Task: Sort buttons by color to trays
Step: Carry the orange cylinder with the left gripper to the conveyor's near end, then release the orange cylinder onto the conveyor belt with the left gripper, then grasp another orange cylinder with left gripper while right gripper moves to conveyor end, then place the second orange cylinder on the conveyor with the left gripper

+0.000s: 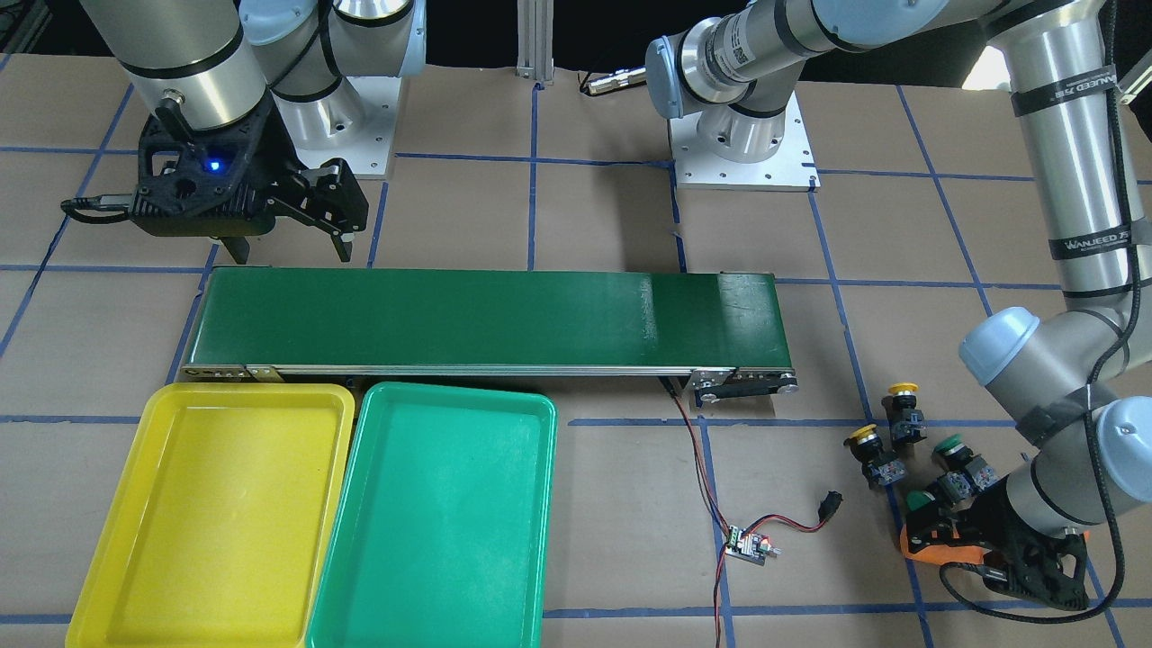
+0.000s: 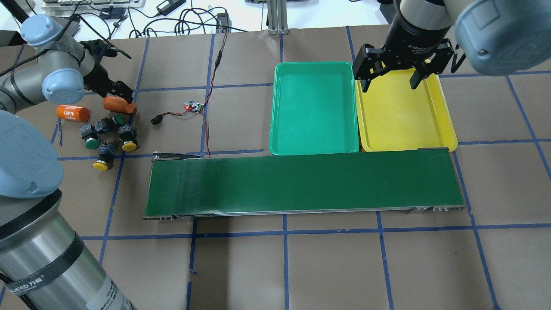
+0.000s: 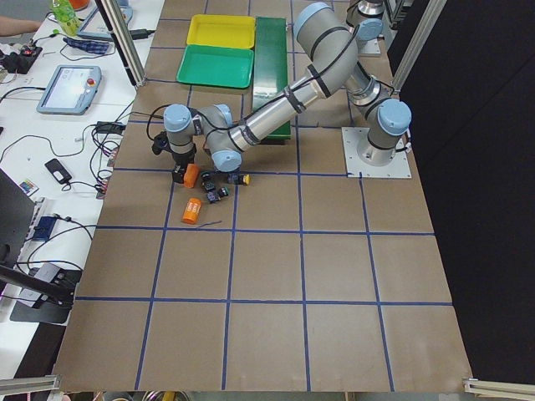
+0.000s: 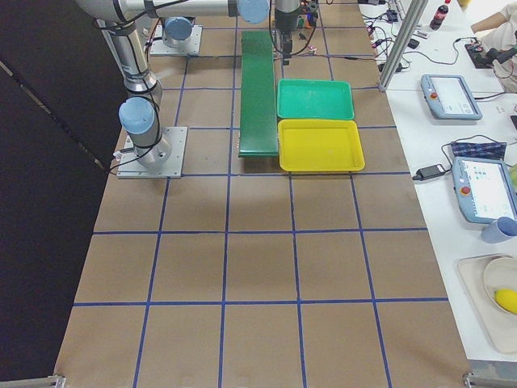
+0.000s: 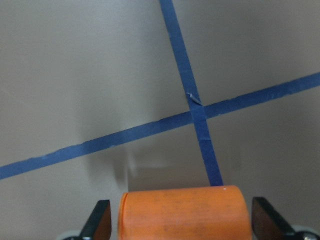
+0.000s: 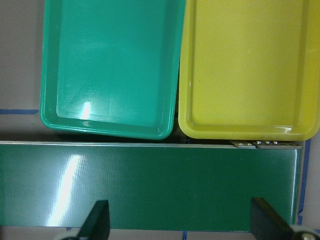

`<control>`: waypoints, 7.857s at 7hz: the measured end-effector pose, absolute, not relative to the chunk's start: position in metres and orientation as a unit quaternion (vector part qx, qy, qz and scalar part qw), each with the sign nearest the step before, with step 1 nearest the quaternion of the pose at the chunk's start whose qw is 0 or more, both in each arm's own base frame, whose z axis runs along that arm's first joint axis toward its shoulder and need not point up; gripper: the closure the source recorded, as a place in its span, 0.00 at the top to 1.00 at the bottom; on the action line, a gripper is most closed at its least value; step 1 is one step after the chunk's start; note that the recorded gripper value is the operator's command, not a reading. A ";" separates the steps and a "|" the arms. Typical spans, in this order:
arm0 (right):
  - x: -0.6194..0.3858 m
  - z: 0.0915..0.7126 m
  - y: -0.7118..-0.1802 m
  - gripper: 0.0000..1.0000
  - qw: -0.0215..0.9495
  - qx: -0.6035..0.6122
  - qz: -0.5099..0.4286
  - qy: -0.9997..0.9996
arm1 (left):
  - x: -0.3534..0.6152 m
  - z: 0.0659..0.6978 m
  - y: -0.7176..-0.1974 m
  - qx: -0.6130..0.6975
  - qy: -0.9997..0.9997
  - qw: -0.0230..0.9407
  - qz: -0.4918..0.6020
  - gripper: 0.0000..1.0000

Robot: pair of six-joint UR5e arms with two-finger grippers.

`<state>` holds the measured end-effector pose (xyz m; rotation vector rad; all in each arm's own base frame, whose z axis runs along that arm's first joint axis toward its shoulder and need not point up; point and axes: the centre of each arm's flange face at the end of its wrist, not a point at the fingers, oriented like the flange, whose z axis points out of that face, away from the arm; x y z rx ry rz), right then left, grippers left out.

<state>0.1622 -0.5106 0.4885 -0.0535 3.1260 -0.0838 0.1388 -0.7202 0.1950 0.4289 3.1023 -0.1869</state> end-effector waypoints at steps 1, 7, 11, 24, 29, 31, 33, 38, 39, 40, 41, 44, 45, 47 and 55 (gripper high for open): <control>0.161 0.490 -0.510 1.00 0.007 -0.017 -0.029 0.999 | 0.139 0.191 -0.720 0.137 0.989 0.002 -0.057 1.00; 0.161 0.499 -0.509 1.00 0.007 -0.016 -0.037 0.999 | 0.128 0.228 -0.721 0.121 0.991 0.000 -0.058 0.00; 0.160 0.500 -0.509 1.00 0.006 -0.015 -0.038 0.999 | 0.009 0.324 -0.664 0.037 0.999 -0.024 -0.014 0.00; 0.157 0.498 -0.507 1.00 0.003 -0.015 -0.035 0.999 | -0.083 0.310 -0.468 0.012 0.998 -0.053 0.025 1.00; 0.161 0.518 -0.491 1.00 0.002 -0.020 -0.053 0.998 | 0.071 0.363 -0.557 0.028 0.999 0.018 -0.040 1.00; 0.167 0.514 -0.486 1.00 0.009 -0.022 -0.054 0.998 | 0.141 0.337 -0.608 0.064 0.994 0.043 -0.071 1.00; 0.175 0.476 -0.487 1.00 0.008 -0.031 -0.017 0.999 | 0.182 0.312 -0.658 0.097 0.991 0.051 -0.077 1.00; 0.178 0.375 -0.460 1.00 -0.013 -0.224 0.081 0.971 | 0.276 0.246 -0.690 0.116 0.990 0.015 -0.079 1.00; 0.170 0.357 -0.457 1.00 -0.035 -0.265 0.084 0.960 | 0.281 0.241 -0.694 0.116 0.990 0.014 -0.078 1.00; 0.162 0.342 -0.457 1.00 -0.050 -0.310 0.074 0.946 | 0.284 0.234 -0.695 0.116 0.990 0.013 -0.075 1.00; 0.148 0.324 -0.457 1.00 -0.059 -0.350 0.055 0.933 | 0.286 0.226 -0.696 0.115 0.991 0.011 -0.070 1.00; 0.066 0.296 -0.465 1.00 -0.072 -0.447 0.018 0.891 | 0.287 0.209 -0.696 0.113 0.992 0.002 -0.062 1.00; 0.026 0.296 -0.469 1.00 -0.067 -0.478 0.014 0.876 | 0.287 0.204 -0.695 0.113 0.992 -0.001 -0.059 1.00; -0.021 0.300 -0.470 1.00 -0.067 -0.554 -0.001 0.830 | 0.286 0.198 -0.695 0.114 0.992 -0.004 -0.056 1.00; 0.056 0.289 -0.407 1.00 -0.040 -0.723 -0.028 0.689 | 0.280 0.207 -0.692 0.099 0.994 -0.020 -0.031 0.00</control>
